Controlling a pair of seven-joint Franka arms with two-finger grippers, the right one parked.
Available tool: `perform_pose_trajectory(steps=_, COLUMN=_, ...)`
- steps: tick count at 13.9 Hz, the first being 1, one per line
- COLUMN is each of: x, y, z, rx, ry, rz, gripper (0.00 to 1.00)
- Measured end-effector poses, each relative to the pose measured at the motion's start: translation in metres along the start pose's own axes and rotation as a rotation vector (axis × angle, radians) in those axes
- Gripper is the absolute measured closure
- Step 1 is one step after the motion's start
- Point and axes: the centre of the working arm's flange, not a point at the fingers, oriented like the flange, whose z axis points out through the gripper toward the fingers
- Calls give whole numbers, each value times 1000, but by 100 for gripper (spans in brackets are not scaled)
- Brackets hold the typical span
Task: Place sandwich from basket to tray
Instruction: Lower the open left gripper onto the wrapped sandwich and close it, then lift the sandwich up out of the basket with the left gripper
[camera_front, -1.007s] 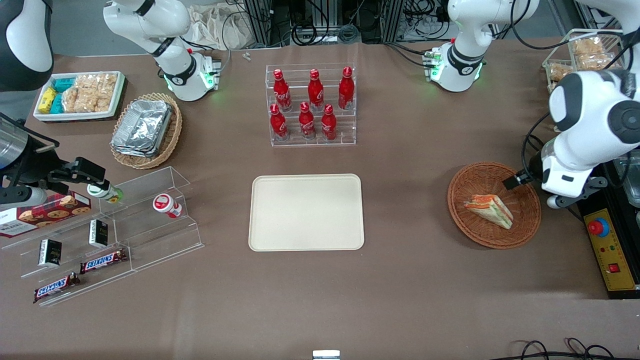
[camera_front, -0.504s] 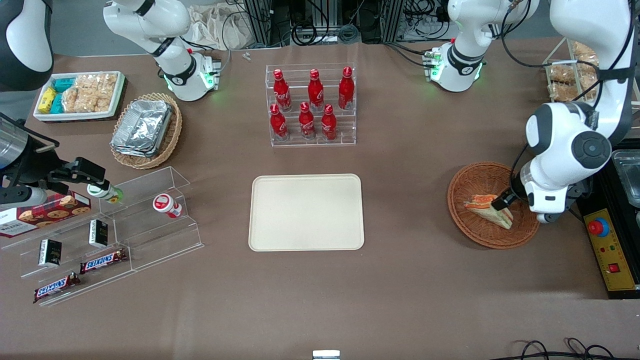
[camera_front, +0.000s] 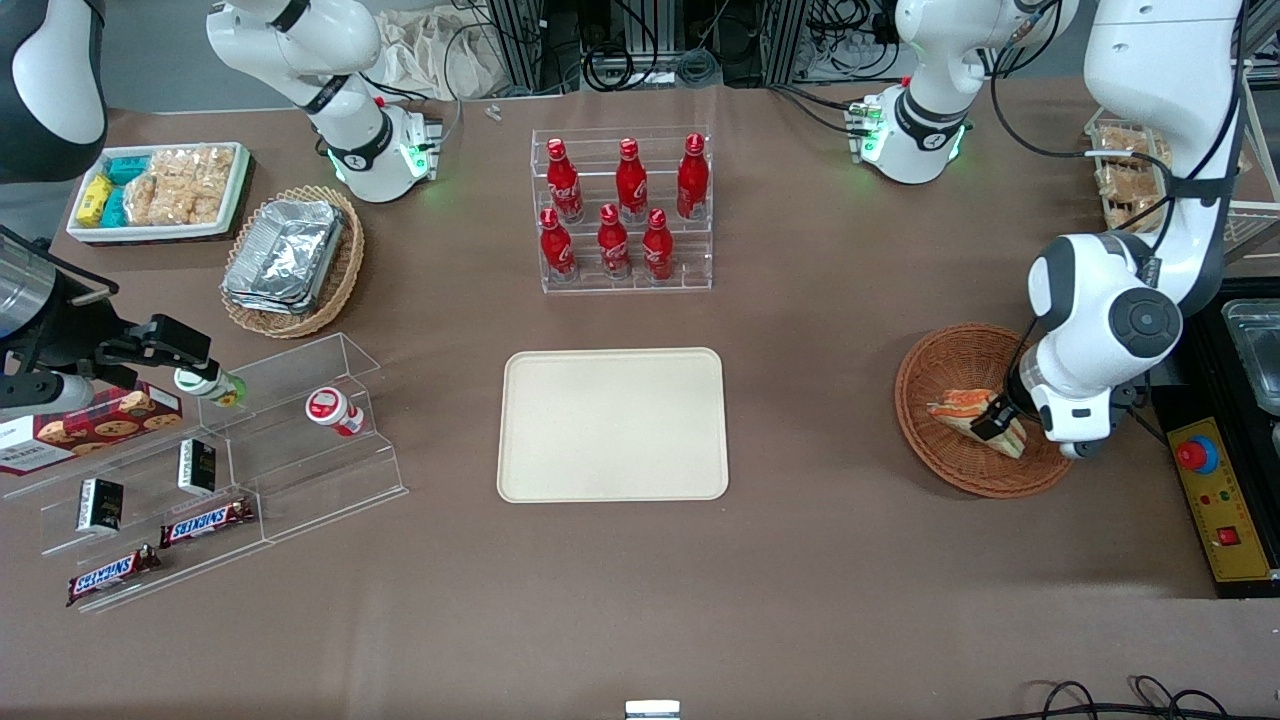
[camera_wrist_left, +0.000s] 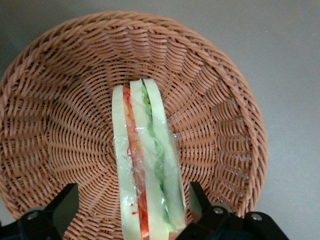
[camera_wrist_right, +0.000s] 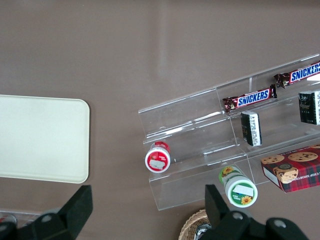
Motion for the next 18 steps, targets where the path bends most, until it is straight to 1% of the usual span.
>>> perform_pose_trajectory(steps=2, x=-1, y=-1, z=6, rx=1, ry=-2, rz=-6, gripper=3)
perform_pose_trajectory(steps=3, x=-1, y=0, z=7, rx=0, ry=-1, rz=-13, gripper=7)
perform_pose_trajectory(steps=4, x=-1, y=0, z=7, rx=-2, ry=1, rz=-21, gripper=8)
perform_pose_trajectory(steps=5, x=0, y=0, z=7, rx=-4, ry=2, rz=-30, gripper=16)
perform_pose_trajectory(steps=7, x=0, y=1, z=7, rx=-6, ry=4, rz=-47, gripper=42)
perform_pose_trajectory(steps=9, x=1, y=2, z=2, rx=-9, ry=7, rz=-73, gripper=61)
perform_pose_trajectory(steps=10, x=1, y=4, z=-3, rx=-3, ry=3, rz=-84, gripper=69)
perform_pose_trajectory(steps=12, x=2, y=9, z=-26, rx=20, ry=-13, rz=-99, gripper=83)
perform_pose_trajectory(steps=15, x=2, y=13, z=-81, rx=57, ry=-36, rz=-98, gripper=86)
perform_pose_trajectory(steps=18, x=-7, y=22, z=-136, rx=87, ry=-56, rz=-76, gripper=87)
